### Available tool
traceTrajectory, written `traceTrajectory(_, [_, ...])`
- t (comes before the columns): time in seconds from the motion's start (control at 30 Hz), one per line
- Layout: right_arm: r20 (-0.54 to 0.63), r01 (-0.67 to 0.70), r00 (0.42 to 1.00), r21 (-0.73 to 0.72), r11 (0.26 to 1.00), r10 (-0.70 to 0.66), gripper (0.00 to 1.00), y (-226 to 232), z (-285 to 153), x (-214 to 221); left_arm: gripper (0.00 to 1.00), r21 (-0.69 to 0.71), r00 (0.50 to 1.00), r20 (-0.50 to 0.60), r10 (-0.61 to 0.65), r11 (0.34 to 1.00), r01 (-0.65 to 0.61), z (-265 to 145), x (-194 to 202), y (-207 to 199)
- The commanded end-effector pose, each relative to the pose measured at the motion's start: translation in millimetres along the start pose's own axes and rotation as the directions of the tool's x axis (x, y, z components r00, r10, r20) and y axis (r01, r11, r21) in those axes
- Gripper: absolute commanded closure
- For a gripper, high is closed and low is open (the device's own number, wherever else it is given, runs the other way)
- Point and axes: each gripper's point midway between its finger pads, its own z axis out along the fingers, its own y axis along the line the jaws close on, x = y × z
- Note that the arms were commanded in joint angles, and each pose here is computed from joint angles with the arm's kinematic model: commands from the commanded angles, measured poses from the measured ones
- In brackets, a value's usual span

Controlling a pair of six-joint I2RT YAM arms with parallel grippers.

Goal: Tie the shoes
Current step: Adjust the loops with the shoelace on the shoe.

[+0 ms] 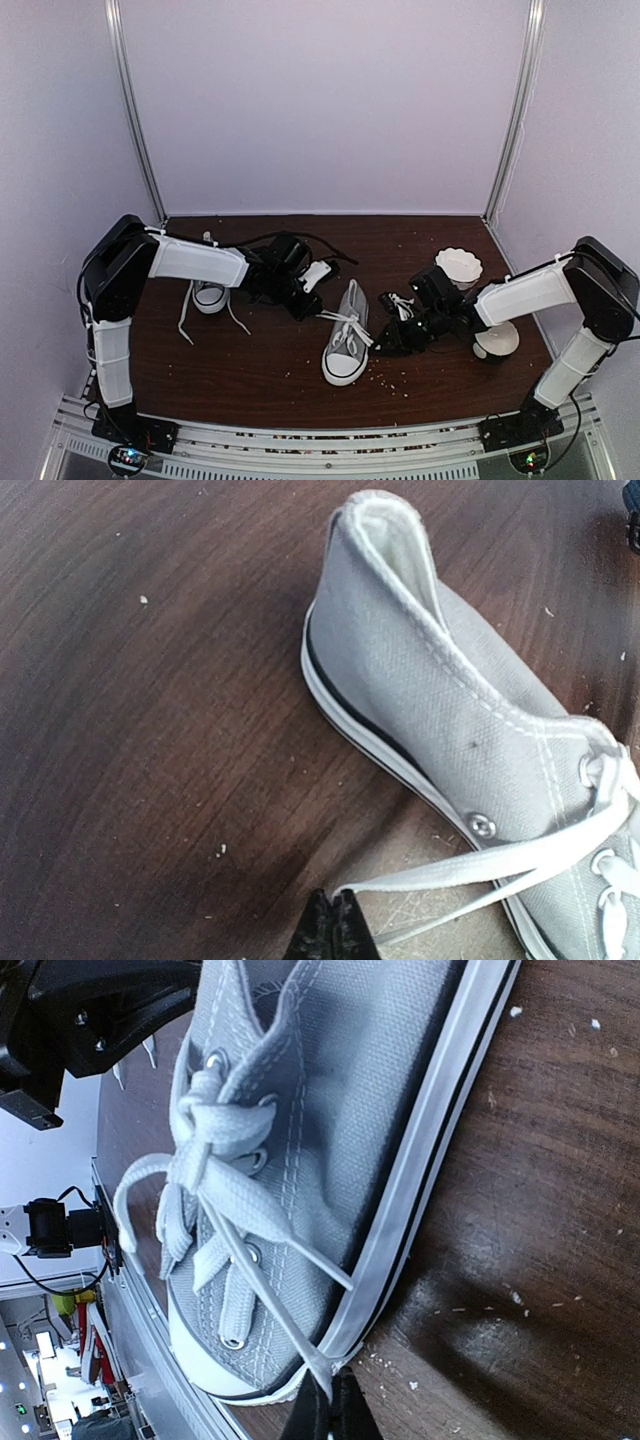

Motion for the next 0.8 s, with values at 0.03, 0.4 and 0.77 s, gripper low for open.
traceTrajectory(0.03, [-0.052, -0.01, 0.999, 0.058, 0.998, 0.013, 1.0, -19, 5, 16, 1.0, -0.055, 1.0, -0.016, -0.026, 0.998, 0.025, 5, 10, 23])
traceTrajectory(0.4, [-0.086, -0.016, 0.996, 0.072, 0.997, 0.022, 1.0, -29, 8, 29, 1.0, -0.061, 0.998, -0.041, -0.037, 0.998, 0.035, 12, 20, 30])
traceTrajectory(0.77, [-0.109, -0.015, 0.994, 0.089, 0.996, 0.025, 1.0, -39, 10, 37, 1.0, -0.063, 0.997, -0.059, -0.043, 0.997, 0.04, 16, 27, 33])
